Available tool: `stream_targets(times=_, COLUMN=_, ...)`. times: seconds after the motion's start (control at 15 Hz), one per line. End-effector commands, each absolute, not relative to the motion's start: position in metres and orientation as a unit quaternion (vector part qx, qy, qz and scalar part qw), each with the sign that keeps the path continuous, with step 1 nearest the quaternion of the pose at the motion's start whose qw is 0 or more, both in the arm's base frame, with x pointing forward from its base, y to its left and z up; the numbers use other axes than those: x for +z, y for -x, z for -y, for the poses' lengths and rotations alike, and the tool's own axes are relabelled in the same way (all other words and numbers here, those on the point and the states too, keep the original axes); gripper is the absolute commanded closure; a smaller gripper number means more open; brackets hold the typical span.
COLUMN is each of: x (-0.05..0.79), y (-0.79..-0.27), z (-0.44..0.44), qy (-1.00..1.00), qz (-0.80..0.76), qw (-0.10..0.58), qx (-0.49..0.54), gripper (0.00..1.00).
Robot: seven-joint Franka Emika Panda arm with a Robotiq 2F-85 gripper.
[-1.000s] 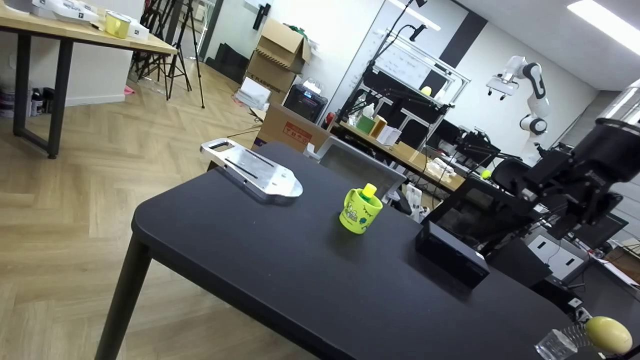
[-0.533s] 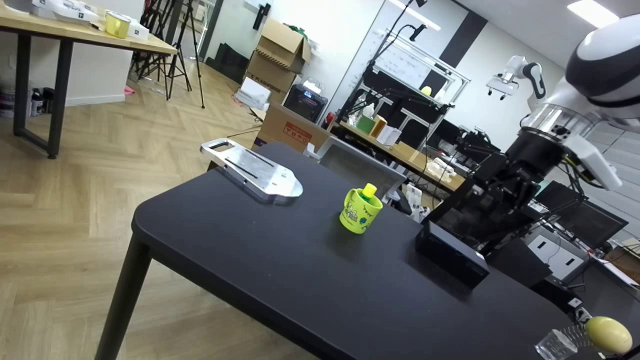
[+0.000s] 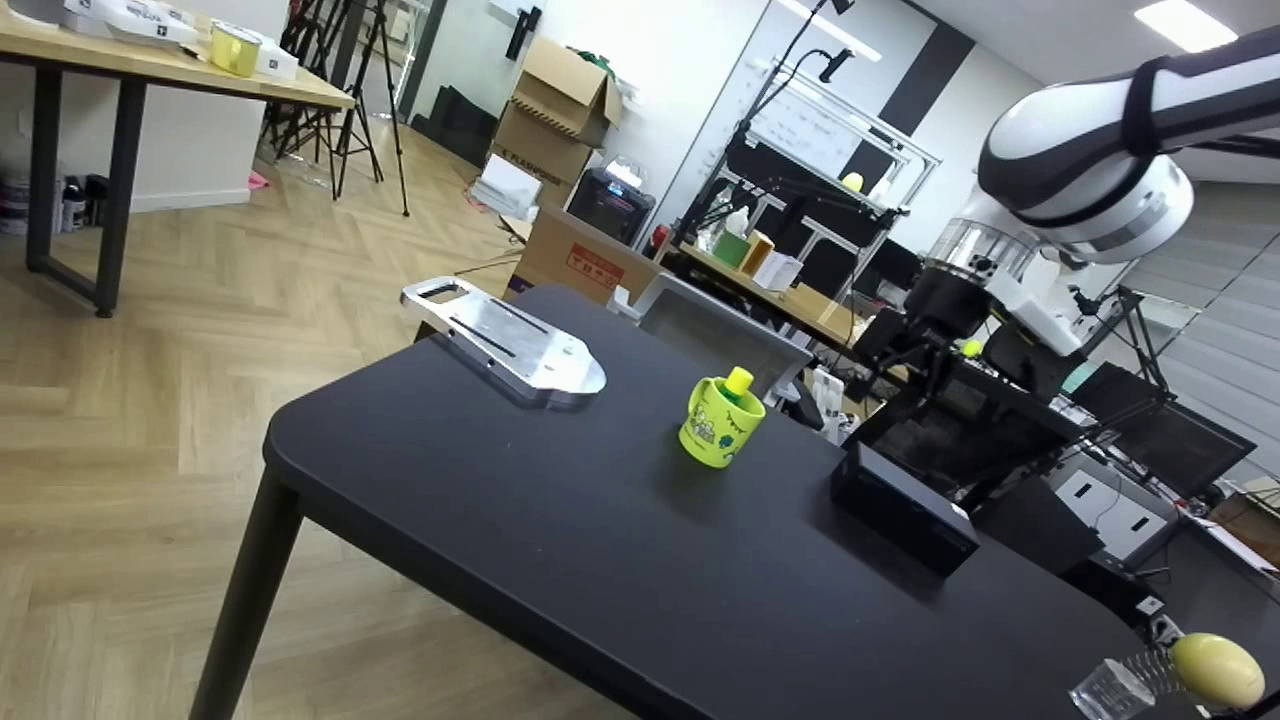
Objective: Take the yellow and green glue stick out of the yellow mug and place it on the black box
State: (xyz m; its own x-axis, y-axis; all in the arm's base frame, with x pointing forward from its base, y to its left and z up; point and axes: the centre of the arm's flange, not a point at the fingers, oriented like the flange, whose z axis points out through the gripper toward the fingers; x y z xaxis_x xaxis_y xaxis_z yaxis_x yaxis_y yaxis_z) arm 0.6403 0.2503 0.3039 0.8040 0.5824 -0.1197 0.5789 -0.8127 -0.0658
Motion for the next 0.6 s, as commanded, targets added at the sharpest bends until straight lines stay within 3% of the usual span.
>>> stream_targets(times=0.0, x=0.295, y=-0.71, z=-0.294, qy=0.953, qz=0.292, qw=0.005, qx=0.082, gripper=0.0)
stream_targets(times=0.27, x=0.285, y=-0.724, z=-0.319, qy=0.958, qz=0.27, qw=0.016, qx=0.098, gripper=0.0)
stream_targets(times=0.33, x=0.276, y=-0.671, z=-0.291, qy=0.951, qz=0.296, qw=0.016, qx=0.087, gripper=0.0)
stream_targets(times=0.53, x=0.274, y=-0.678, z=-0.299, qy=0.953, qz=0.288, qw=0.016, qx=0.092, gripper=0.0)
